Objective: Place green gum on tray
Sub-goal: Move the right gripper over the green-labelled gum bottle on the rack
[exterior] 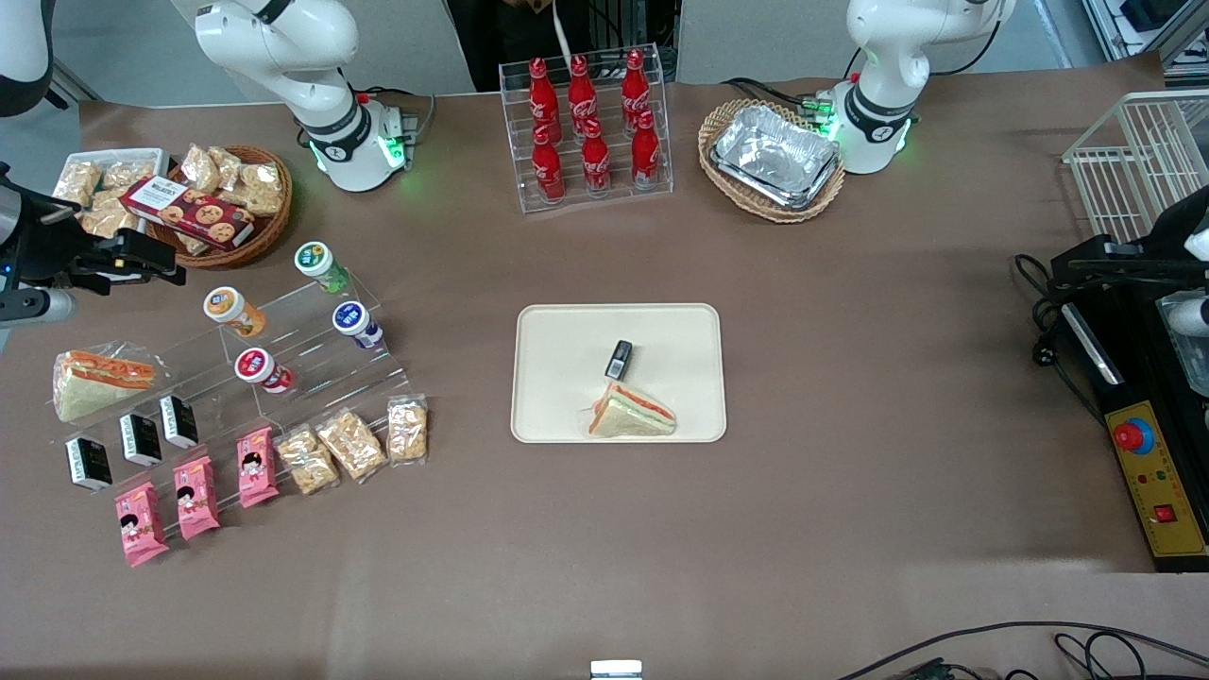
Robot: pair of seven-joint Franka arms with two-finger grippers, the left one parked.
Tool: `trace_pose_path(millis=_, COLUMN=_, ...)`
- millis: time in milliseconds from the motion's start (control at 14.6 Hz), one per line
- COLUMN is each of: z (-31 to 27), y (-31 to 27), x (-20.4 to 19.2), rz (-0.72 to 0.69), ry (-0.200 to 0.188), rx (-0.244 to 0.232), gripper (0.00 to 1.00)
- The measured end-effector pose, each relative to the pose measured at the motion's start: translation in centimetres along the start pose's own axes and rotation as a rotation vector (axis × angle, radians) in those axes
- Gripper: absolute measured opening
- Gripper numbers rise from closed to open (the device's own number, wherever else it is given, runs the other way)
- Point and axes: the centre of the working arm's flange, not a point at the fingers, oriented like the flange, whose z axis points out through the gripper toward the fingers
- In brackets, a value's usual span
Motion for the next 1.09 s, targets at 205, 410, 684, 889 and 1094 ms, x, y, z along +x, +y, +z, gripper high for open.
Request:
trace_pose_path(millis=205, z=0.0, y=0.0, x=0.0, rz=0.0, ry=0.0, rx=0.0, gripper=1.0)
trace_pose_path(millis=410, z=0.0, y=0.0, x=0.0, rz=0.0, ry=0.0, rx=0.0, gripper=1.0)
trace_pose_path(millis=684, z=-0.3, y=-0.2, x=-0.4, rz=-0.005, ry=-0.007, rx=0.0, gripper=1.0)
trace_pose_path(millis=889, z=-1.6, y=-1.2, x=-2.3, rz=-0.013, ry=-0.009, rx=-0.001, gripper=1.0)
trace_pose_path(millis=1094, z=-1.2, y=-2.9, x=-4.5, rz=0.01, ry=-0.011, rx=-0.004, gripper=1.0)
